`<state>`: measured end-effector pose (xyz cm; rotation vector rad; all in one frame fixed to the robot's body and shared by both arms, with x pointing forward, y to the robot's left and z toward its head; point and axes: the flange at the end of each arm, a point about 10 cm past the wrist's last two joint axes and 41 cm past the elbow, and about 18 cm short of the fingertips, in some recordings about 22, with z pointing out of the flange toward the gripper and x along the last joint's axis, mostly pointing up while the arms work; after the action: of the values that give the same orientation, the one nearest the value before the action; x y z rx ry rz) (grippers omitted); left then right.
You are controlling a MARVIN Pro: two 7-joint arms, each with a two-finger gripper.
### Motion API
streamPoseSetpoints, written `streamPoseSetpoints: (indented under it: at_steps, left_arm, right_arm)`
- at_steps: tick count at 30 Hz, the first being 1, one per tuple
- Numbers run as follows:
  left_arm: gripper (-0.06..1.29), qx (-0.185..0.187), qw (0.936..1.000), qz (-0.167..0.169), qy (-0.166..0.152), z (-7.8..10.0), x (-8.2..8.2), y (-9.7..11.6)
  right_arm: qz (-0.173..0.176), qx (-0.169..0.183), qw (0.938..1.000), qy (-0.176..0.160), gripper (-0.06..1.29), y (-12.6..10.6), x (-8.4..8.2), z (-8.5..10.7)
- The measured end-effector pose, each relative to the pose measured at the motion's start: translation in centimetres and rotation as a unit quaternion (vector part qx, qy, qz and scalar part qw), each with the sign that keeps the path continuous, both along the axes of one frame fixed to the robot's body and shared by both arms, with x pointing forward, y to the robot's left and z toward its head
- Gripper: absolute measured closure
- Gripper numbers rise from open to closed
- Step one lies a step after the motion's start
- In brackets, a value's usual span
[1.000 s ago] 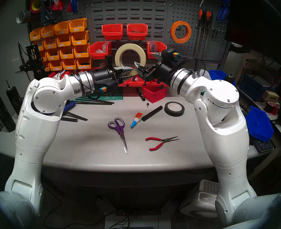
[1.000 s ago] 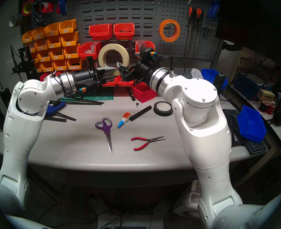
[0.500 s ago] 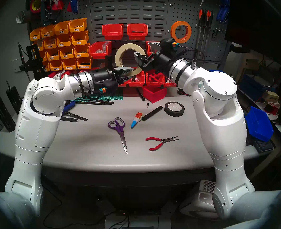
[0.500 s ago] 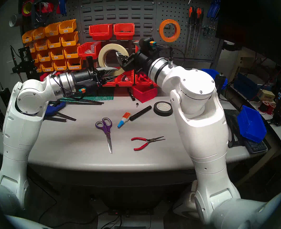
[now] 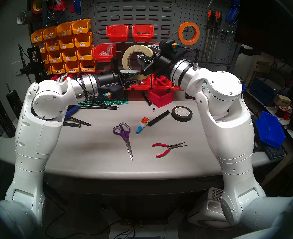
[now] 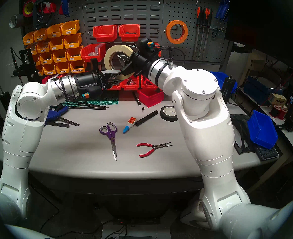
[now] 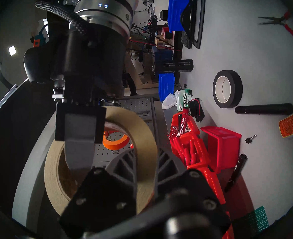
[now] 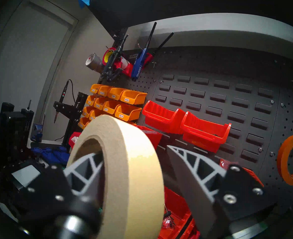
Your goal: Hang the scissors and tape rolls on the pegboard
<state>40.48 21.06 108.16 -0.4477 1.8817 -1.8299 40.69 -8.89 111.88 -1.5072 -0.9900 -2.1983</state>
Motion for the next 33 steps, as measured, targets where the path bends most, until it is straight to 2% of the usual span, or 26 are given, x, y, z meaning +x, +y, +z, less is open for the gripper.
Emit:
streamPoseSetpoints:
  at_steps: [3,4,6,11,16,18,20,22,24,25,27,29,30,33]
  left_arm:
    - [1.16,0.001,1.0,0.001,-0.001,0.1,-0.1,0.0]
    - [1.18,0.0,1.0,0.001,-0.001,0.1,-0.1,0.0]
    - [1.18,0.0,1.0,0.002,-0.001,0.2,-0.1,0.0]
    - [1.18,-0.007,0.9999,0.004,0.008,0.2,-0.2,-0.1]
    - [1.14,-0.056,0.9972,-0.001,0.049,-0.2,-0.4,-0.3]
    - [1.02,-0.091,0.9929,-0.008,0.076,-0.5,-0.6,-0.5]
    - [1.0,-0.121,0.9875,-0.017,0.099,-0.7,-0.9,-0.7]
    - [0.96,-0.163,0.9781,-0.034,0.125,-0.6,-1.5,-1.0]
    - [0.91,-0.176,0.9747,-0.04,0.132,-0.4,-1.7,-1.1]
    - [0.83,-0.187,0.9715,-0.046,0.138,-0.2,-2.0,-1.1]
    - [0.41,-0.208,0.9653,-0.056,0.148,0.3,-2.4,-1.2]
    - [0.08,-0.229,0.9582,-0.069,0.157,0.9,-3.1,-1.3]
    - [0.0,-0.247,0.951,-0.082,0.167,1.5,-3.8,-1.4]
    - [0.0,-0.271,0.9404,-0.099,0.18,2.3,-4.8,-1.3]
  right_arm:
    - [-0.001,-0.002,1.0,-0.003,0.41,0.0,0.0,0.1]
    - [-0.001,-0.003,1.0,-0.004,0.69,0.0,0.0,0.2]
    - [-0.002,-0.004,1.0,-0.005,0.9,0.0,-0.1,0.2]
    - [-0.002,-0.007,0.9999,-0.007,0.9,-0.1,-0.2,0.3]
    - [-0.002,-0.007,0.9999,-0.012,0.91,-0.3,-0.3,0.5]
    - [-0.004,-0.007,0.9999,-0.014,0.91,-0.5,-0.3,0.6]
    - [-0.007,-0.007,0.9998,-0.016,0.91,-0.7,-0.2,0.6]
    - [-0.014,-0.009,0.9997,-0.017,0.92,-1.1,-0.1,0.6]
    - [-0.017,-0.009,0.9997,-0.017,0.92,-1.3,0.0,0.6]
    - [-0.018,-0.01,0.9996,-0.017,0.92,-1.4,0.0,0.6]
    - [-0.022,-0.011,0.9996,-0.018,0.93,-1.5,0.1,0.6]
    - [-0.026,-0.012,0.9995,-0.017,0.98,-1.8,0.2,0.6]
    - [-0.03,-0.011,0.9993,-0.018,0.99,-2.0,0.3,0.6]
    - [-0.039,-0.009,0.999,-0.019,1.01,-2.5,0.5,0.6]
